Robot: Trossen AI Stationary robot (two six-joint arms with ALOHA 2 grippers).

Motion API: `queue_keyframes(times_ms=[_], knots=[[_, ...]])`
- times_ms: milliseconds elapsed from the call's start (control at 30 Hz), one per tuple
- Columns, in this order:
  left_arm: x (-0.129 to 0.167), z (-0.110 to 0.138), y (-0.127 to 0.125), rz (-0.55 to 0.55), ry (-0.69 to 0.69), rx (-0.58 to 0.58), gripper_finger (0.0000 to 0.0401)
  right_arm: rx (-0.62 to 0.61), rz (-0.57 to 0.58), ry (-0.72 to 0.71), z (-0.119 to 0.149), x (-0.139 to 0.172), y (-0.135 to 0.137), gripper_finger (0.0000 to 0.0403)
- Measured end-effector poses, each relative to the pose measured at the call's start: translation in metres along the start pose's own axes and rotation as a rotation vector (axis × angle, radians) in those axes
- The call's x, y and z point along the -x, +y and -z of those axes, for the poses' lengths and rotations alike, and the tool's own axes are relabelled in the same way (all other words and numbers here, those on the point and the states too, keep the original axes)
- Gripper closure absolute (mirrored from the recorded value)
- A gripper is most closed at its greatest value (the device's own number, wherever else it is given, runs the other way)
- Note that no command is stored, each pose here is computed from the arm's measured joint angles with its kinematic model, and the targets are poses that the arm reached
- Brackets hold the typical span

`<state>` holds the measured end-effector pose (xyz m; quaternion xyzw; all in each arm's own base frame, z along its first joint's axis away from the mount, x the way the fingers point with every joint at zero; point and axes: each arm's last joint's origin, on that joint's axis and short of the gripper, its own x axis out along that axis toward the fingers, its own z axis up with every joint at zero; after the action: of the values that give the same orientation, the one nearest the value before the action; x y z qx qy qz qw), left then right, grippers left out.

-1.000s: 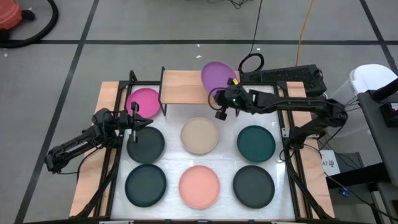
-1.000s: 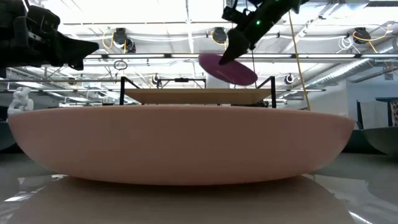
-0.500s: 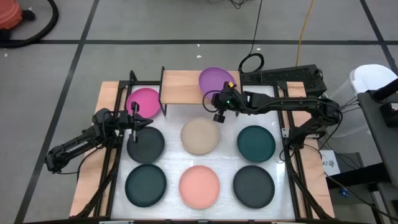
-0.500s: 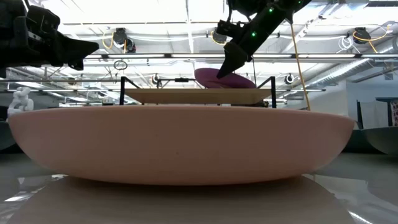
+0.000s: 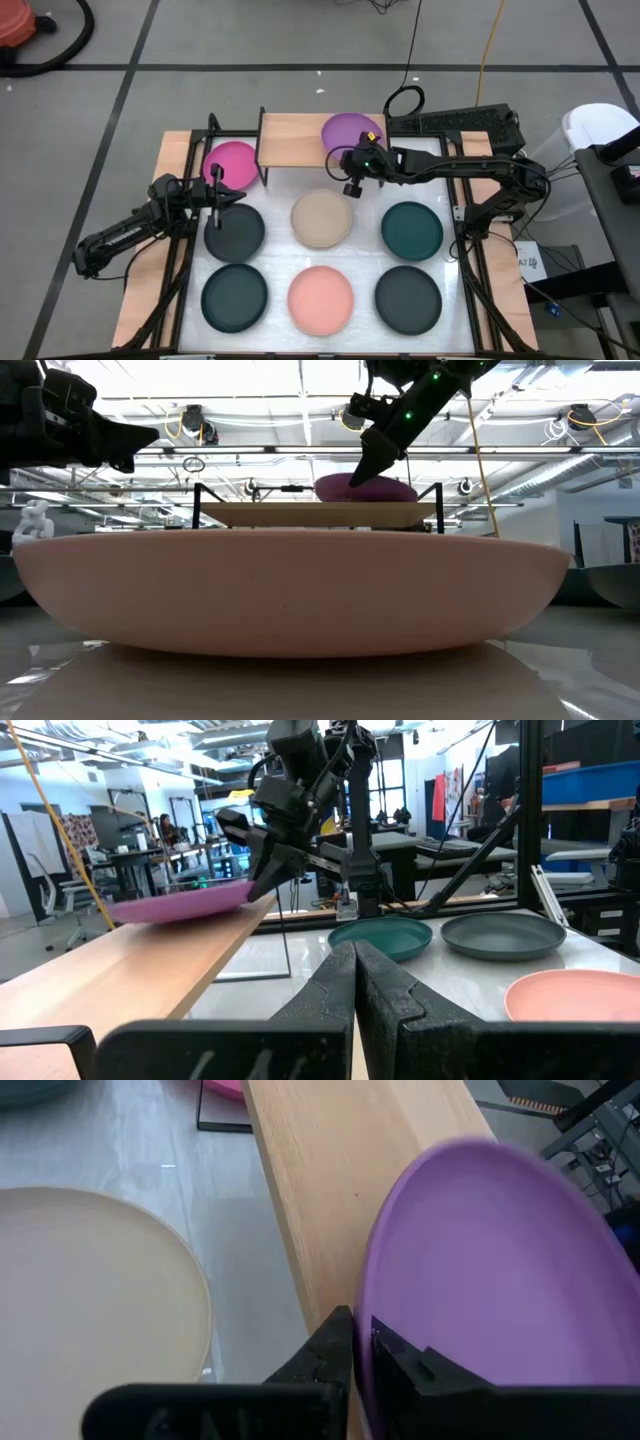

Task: Place and stack plates onto a shelf
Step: Put the purple plate on the shelf, then stack the pink plate on top of the purple plate on the shelf

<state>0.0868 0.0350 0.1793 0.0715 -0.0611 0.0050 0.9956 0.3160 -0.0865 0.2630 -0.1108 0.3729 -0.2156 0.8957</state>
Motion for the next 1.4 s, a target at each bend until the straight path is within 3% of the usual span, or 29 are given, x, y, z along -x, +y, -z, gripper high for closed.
queue_keyframes(times_ms=[567, 1100, 1400], knots=[[0.0, 0.0, 0.0, 0.0, 0.0, 0.0, 0.0397, 0.006, -0.007, -0.027, -0.003, 0.004, 0.003, 0.0304], [0.0, 0.0, 0.0, 0.0, 0.0, 0.0, 0.0397, 0.025, -0.078, -0.293, -0.026, 0.085, 0.018, 0.0297], [0.0, 0.0, 0.0, 0.0, 0.0, 0.0, 0.0397, 0.006, -0.212, -0.289, -0.019, 0.124, 0.043, 0.0298]])
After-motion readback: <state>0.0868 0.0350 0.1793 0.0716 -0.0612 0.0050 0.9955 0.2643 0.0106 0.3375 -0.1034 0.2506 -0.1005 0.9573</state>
